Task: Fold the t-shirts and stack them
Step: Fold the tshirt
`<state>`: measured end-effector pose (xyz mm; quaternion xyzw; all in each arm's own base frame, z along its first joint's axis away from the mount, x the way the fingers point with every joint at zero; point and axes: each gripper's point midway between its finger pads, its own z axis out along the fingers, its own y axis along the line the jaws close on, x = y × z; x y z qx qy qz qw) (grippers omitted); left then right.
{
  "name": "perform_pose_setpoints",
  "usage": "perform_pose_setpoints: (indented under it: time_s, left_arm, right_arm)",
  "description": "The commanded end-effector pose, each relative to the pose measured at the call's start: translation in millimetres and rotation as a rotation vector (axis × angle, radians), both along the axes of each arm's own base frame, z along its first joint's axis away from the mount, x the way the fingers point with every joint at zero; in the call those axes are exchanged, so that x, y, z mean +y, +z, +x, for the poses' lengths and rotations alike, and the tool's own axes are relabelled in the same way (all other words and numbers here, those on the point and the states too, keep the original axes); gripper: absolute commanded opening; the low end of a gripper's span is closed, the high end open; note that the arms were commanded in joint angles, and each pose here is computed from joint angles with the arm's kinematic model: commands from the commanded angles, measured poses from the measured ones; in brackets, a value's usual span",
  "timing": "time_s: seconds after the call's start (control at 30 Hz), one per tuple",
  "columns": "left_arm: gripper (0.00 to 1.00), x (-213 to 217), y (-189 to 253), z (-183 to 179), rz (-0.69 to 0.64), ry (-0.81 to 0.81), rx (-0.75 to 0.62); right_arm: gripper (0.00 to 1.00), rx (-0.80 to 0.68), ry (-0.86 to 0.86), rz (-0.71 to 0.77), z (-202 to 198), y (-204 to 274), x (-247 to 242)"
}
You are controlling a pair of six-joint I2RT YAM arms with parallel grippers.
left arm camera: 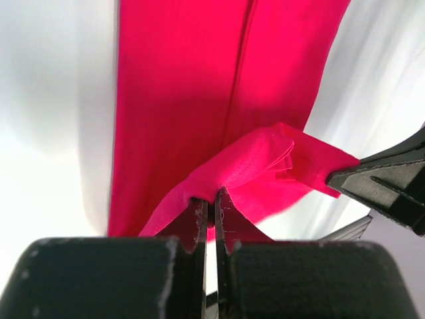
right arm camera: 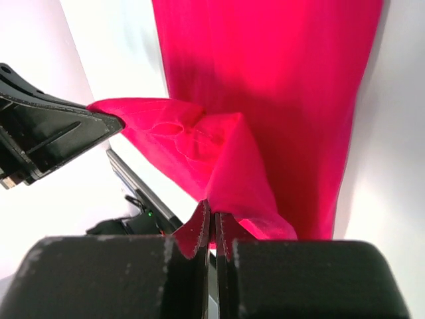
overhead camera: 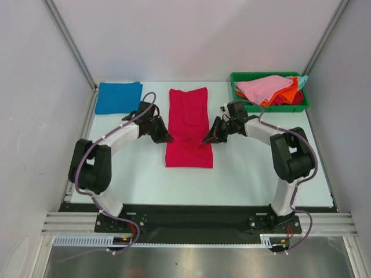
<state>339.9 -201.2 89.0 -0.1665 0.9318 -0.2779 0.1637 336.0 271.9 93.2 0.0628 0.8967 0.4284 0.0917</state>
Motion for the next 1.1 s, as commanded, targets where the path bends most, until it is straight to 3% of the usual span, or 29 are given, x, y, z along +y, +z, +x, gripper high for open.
perform_pose_setpoints:
  time_s: [0.0,0.37,1.07]
  left_arm:
    - [0.00,3,15,31,-0.026,-0.030,-0.067]
    - [0.00,11,-1,65,-0.071,-0.009,-0.041]
    - [0.00,10,-16,101,-0.085,0.008,-0.010]
  right_arm:
    - [0.00,-0.007,0.041,0.031,17,8,1]
    - [0.01,-0.007,0.018,0.063,66,1,-7]
    - [0.04,0.002,0.014,0.078,102,-10,-11]
